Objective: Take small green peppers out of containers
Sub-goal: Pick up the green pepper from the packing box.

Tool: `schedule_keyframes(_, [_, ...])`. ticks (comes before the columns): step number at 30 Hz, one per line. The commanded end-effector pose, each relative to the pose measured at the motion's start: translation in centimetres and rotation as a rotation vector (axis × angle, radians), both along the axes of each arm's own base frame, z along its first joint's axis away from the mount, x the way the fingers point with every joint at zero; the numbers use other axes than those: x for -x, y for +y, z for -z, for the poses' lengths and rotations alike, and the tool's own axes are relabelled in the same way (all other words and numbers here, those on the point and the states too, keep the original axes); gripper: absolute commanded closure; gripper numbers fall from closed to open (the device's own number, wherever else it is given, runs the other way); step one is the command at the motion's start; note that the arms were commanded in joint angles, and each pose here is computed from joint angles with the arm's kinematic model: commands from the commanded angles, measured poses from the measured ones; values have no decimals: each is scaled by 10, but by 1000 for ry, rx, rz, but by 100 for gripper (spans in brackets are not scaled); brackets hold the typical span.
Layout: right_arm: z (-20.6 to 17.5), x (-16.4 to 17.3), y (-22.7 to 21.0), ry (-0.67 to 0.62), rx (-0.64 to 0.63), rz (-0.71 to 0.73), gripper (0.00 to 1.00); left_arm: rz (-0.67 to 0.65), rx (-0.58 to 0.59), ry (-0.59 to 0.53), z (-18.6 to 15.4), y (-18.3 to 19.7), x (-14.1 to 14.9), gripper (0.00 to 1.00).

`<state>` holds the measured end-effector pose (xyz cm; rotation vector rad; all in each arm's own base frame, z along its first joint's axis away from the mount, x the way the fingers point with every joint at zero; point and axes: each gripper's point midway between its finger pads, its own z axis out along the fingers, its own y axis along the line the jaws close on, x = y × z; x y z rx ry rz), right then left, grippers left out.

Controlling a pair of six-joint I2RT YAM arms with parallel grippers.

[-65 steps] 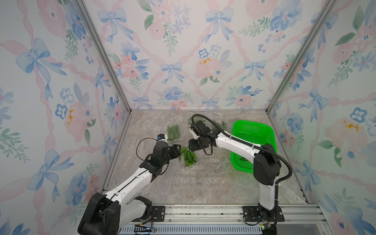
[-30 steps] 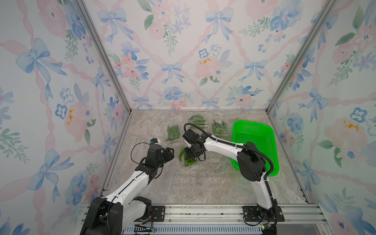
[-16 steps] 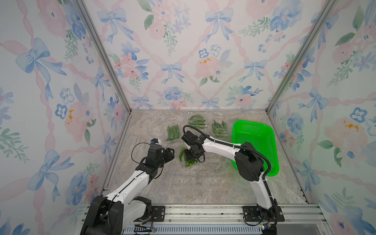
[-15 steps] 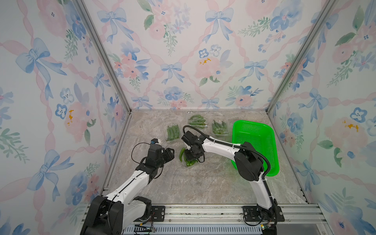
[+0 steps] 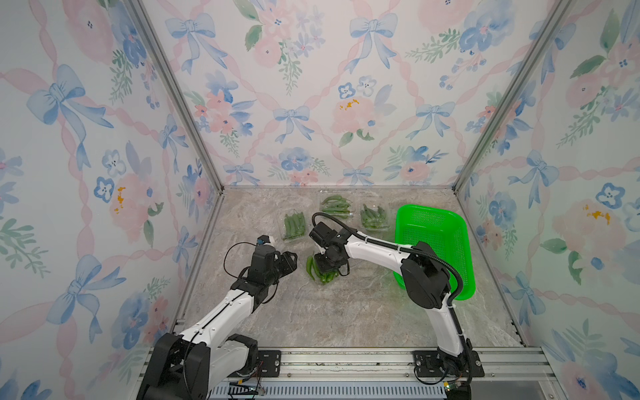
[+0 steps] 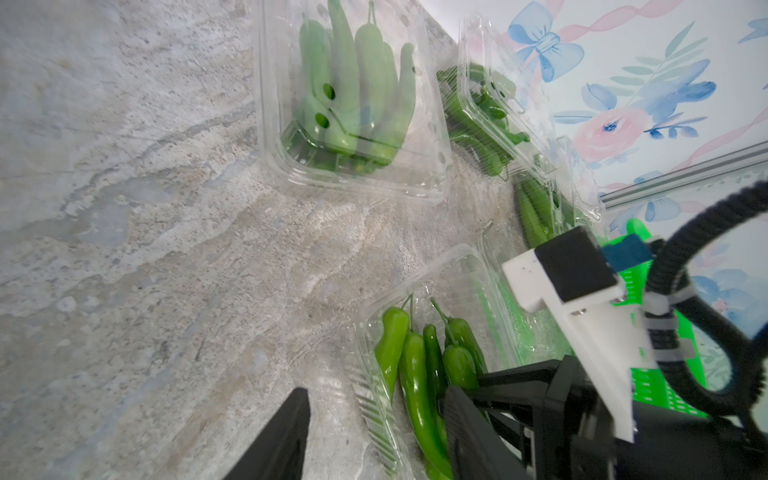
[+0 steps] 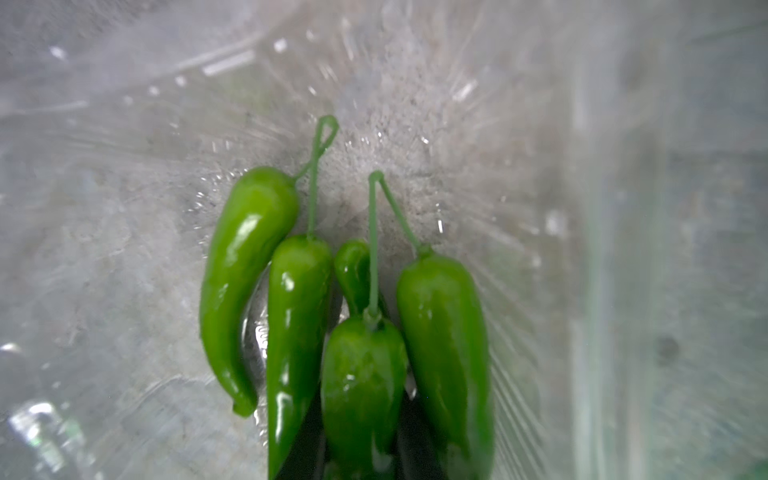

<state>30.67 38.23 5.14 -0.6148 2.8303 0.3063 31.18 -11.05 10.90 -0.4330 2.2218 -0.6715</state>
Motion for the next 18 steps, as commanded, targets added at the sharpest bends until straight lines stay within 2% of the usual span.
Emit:
schedule_keyframes(1, [-46, -2, 0, -67, -48, -7, 85, 9, 3, -15, -9, -2, -7, 45])
schedule_keyframes(9, [-66, -4, -3, -101, -85, 1, 86, 22, 9, -21, -14, -5, -10, 45])
schedule_keyframes(18, [-118, -12, -31, -218, -152, 61, 86, 96, 1, -81, -41, -29, -25, 46])
